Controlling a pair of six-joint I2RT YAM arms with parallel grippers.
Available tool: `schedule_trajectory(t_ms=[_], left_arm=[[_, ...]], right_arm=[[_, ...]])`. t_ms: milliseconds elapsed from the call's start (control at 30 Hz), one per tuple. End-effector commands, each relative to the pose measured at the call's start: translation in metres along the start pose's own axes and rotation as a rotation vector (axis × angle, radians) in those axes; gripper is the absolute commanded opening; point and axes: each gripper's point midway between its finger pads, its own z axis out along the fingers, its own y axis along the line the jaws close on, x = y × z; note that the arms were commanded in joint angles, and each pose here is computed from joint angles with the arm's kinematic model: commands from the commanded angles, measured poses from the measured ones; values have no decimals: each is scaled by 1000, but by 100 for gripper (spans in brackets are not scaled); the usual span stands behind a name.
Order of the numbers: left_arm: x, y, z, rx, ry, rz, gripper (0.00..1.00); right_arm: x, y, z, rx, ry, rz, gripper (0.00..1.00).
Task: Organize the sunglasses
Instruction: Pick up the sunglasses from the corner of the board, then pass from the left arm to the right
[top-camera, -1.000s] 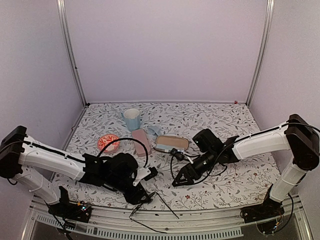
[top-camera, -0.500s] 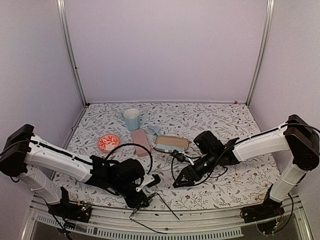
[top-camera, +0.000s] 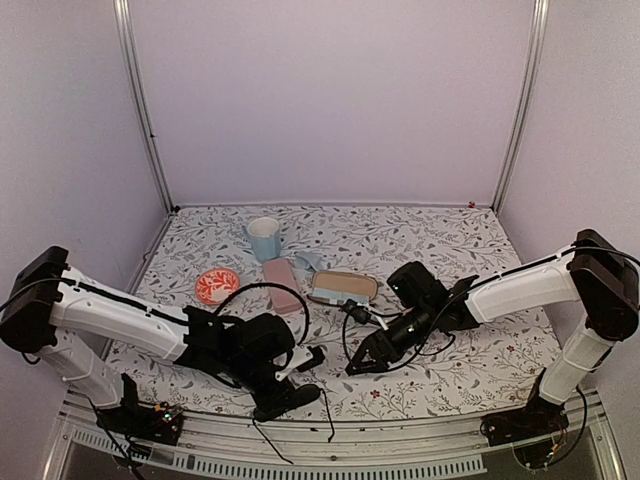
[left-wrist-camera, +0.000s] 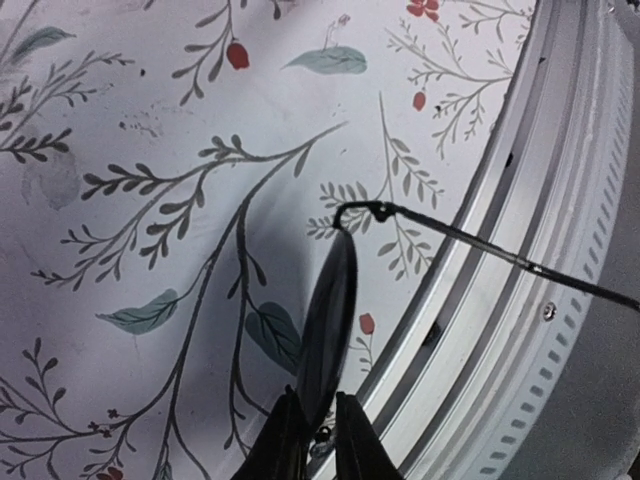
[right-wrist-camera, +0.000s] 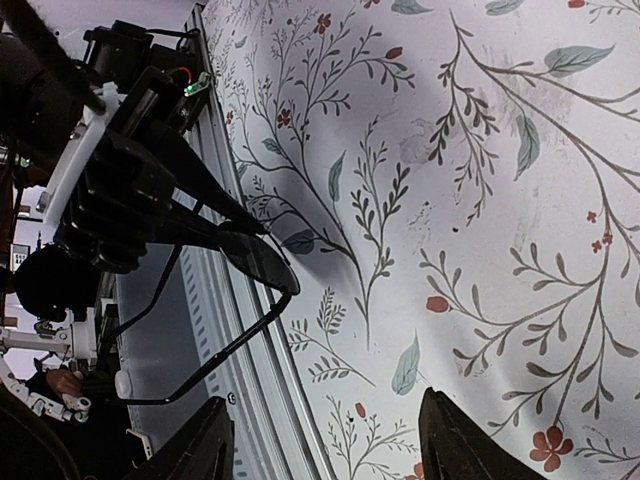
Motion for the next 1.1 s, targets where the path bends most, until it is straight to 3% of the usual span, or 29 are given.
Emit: schedule_trajectory(t_ms=[0, 400, 733, 1067], left_arm=[[-11, -3, -2, 6, -27, 34, 13], [-59, 8, -22, 174, -214, 27, 9], [-83, 9, -23, 265, -265, 63, 9], [-95, 2, -17, 341, -286, 62, 9]], right_arm=[[-2, 6, 1, -27, -10, -38, 64], [-4, 27, -7, -110, -47, -127, 64], [-12, 48, -14, -192, -87, -218, 70], [-11, 39, 3, -181, -62, -189, 69]])
